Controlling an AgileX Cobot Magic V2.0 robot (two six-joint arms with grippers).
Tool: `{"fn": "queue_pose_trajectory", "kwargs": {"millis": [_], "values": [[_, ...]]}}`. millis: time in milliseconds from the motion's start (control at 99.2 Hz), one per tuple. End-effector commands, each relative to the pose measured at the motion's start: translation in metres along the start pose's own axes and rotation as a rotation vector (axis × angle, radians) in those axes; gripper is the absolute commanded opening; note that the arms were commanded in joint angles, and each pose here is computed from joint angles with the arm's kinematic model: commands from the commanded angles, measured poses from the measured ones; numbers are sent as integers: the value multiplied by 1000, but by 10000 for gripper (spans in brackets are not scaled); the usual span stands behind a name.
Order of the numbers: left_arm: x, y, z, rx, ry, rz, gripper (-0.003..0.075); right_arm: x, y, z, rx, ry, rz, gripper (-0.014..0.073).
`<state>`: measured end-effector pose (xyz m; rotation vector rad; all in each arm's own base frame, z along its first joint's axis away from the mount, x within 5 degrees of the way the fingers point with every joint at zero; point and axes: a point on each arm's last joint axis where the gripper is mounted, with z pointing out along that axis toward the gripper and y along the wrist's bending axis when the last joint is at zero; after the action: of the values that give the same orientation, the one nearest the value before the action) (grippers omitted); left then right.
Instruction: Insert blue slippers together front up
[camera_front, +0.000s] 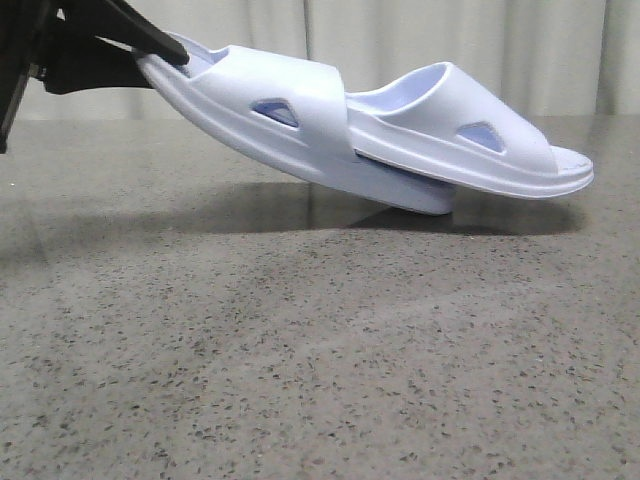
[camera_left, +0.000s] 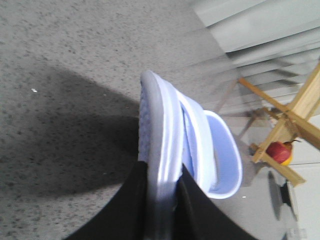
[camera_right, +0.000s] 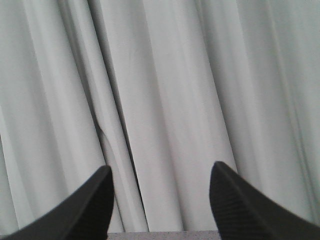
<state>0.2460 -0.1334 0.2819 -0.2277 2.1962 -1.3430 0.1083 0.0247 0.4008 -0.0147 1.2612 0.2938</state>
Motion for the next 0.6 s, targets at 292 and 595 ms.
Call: {"fn": "queue_pose_trajectory", "kwargs": {"millis": [292,595], "values": [[-14,4,-7,-157,-124,158,482,-11,-3,0,40,-55,-9,370],[-29,13,-19,-276,-235,252,482,-10,-3,0,40,-55,-8,370]]}}
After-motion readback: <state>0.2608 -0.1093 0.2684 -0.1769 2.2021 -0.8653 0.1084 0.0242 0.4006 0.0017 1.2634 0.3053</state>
